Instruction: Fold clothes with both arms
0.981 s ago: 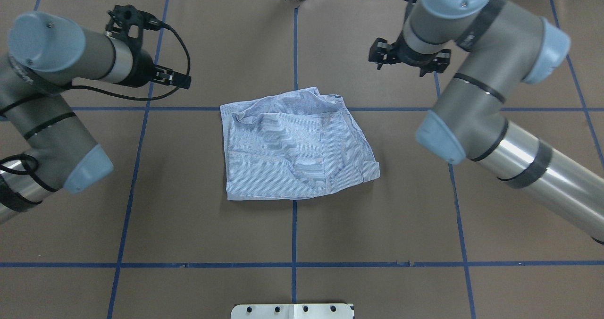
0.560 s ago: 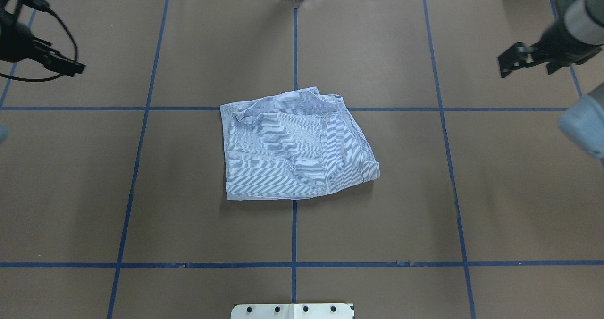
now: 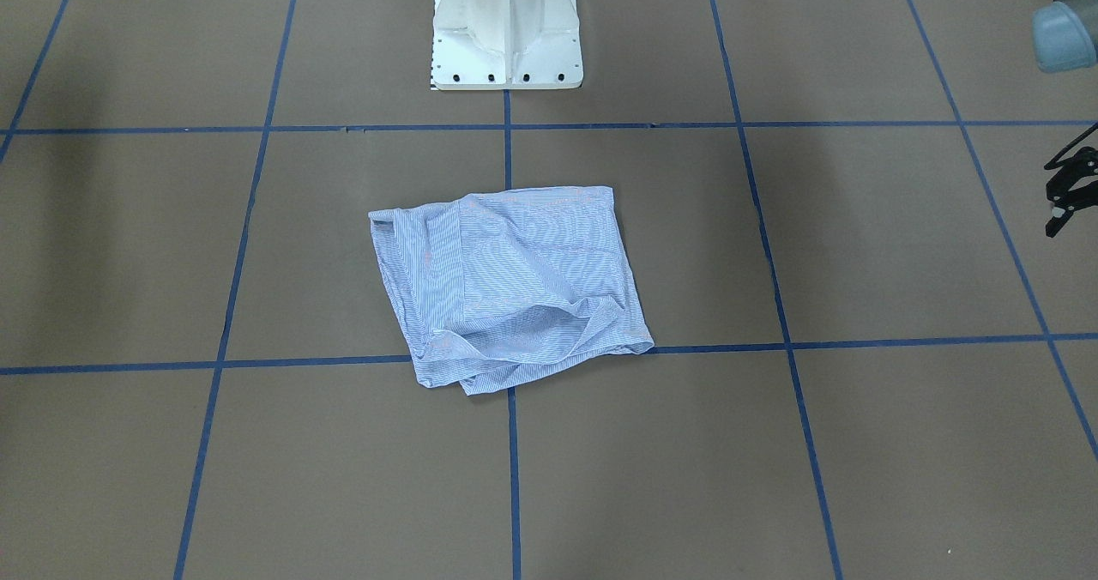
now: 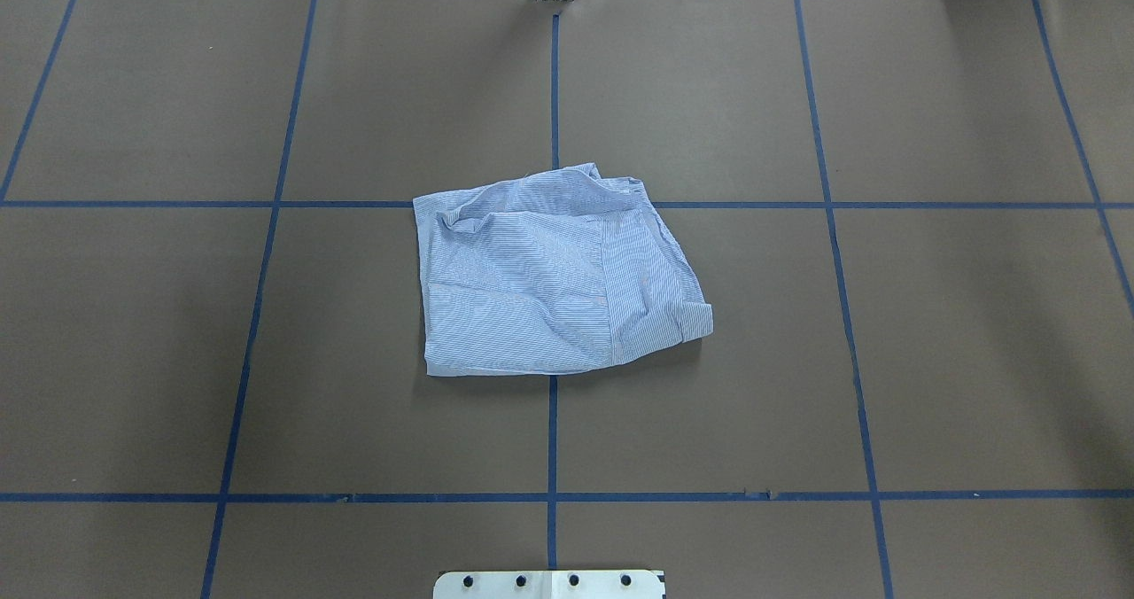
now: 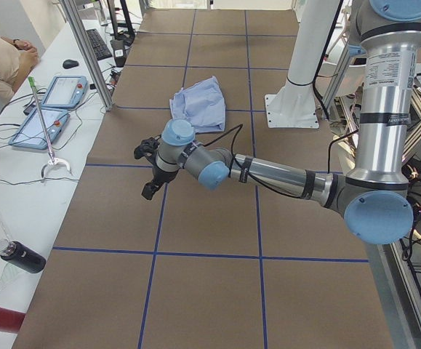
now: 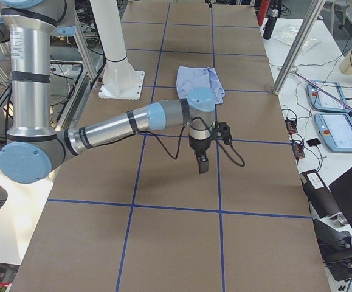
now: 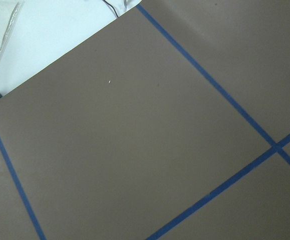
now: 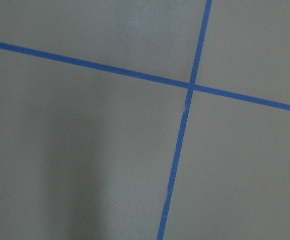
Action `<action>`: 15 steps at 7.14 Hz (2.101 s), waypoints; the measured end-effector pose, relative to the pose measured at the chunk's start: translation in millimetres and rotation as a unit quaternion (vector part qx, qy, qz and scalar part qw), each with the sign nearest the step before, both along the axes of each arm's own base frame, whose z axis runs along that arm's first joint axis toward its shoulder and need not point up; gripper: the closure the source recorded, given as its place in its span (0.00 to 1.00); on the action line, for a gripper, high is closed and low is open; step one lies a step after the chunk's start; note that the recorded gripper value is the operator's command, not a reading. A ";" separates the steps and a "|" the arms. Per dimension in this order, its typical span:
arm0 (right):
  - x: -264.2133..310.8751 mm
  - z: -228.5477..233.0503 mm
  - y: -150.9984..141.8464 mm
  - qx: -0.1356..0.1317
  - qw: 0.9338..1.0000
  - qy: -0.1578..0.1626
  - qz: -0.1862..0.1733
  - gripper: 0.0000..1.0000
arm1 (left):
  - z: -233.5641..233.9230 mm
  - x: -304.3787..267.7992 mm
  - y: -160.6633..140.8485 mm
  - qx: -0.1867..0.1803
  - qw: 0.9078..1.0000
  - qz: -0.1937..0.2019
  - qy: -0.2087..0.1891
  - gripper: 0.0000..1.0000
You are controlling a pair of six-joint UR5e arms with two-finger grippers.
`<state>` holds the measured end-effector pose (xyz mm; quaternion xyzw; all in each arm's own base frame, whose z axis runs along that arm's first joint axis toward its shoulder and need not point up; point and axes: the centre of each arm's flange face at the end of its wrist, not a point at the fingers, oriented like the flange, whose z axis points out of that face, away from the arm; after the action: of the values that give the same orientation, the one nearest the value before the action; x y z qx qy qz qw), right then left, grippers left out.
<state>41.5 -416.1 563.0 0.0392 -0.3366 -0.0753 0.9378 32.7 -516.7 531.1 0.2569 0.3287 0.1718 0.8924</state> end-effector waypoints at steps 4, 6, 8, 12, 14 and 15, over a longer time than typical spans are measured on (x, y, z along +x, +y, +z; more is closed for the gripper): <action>10.0 47.8 48.9 -0.038 0.999 -0.013 0.005 0.00 | 65.0 -62.4 18.5 -0.110 0.993 -0.034 0.000 0.00; 10.1 48.8 48.7 -0.037 0.999 -0.013 0.005 0.00 | 87.3 -93.5 32.6 -0.179 0.984 -0.014 -0.013 0.00; 10.2 48.5 48.5 -0.036 0.999 -0.013 0.004 0.00 | 94.8 -105.6 41.0 -0.229 0.973 -0.013 -0.013 0.00; 10.0 44.9 46.1 -0.032 0.999 -0.014 0.005 0.00 | 85.5 -106.7 41.6 -0.222 0.975 -0.012 -0.016 0.00; 9.9 44.1 44.0 -0.031 0.999 -0.014 0.005 0.00 | 87.1 -106.3 41.3 -0.211 0.977 -0.012 -0.018 0.00; 9.8 44.1 43.8 -0.031 0.999 -0.014 0.005 0.00 | 91.2 -106.2 42.9 -0.213 0.977 -0.013 -0.018 0.00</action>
<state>51.4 -372.3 607.1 0.0130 -0.3518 -0.0598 0.9341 -73.5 -473.9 622.3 0.0620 0.3385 0.0913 0.9345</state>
